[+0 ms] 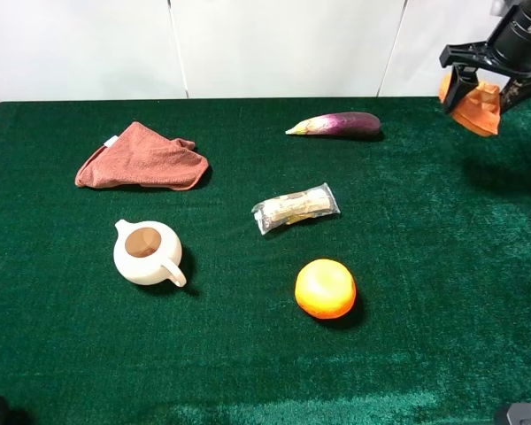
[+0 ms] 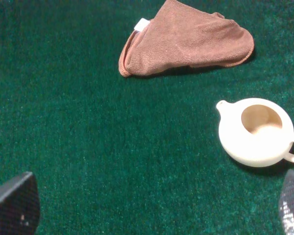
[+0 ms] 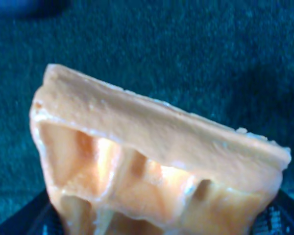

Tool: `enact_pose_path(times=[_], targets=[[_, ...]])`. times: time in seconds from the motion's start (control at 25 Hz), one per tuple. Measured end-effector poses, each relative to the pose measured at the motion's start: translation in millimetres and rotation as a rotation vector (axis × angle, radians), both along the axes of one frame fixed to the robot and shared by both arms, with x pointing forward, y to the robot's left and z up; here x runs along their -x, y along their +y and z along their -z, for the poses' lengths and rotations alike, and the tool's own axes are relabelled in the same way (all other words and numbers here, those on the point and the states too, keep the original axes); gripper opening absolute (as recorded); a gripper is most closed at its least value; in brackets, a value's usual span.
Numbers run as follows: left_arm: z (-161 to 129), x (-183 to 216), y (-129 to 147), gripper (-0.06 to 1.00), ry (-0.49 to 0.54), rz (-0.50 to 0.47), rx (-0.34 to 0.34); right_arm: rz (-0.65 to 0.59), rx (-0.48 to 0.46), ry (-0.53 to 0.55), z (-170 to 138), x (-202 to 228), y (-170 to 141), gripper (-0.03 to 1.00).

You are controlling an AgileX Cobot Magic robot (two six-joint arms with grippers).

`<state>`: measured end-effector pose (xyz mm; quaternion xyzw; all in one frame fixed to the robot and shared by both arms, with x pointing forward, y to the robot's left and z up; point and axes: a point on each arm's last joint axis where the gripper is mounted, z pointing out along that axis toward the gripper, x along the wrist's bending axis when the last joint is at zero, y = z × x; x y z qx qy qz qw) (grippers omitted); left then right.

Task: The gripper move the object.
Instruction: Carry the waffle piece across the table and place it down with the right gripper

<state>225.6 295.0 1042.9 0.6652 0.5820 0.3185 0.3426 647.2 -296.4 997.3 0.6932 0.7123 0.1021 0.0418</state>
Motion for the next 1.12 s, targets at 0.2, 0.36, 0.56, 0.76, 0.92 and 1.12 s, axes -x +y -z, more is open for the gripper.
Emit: enact_pose_path(times=[0.2,0.36,0.56,0.76,0.92,1.12], targets=[[0,0,0,0.99,0.0,0.0,0.0,0.001,-0.006,-0.018,7,-21,1,0.49],[0,0,0,0.99,0.0,0.0,0.0,-0.033,0.012,-0.032,14,-38,11,0.49],[0,0,0,0.99,0.0,0.0,0.0,-0.068,0.017,-0.05,29,-60,29,0.49],[0,0,0,0.99,0.0,0.0,0.0,-0.068,0.021,-0.068,50,-76,31,0.49],[0,0,0,0.99,0.0,0.0,0.0,-0.069,0.036,-0.072,67,-81,30,0.49],[0,0,0,0.99,0.0,0.0,0.0,-0.068,0.042,-0.068,83,-84,29,0.49]])
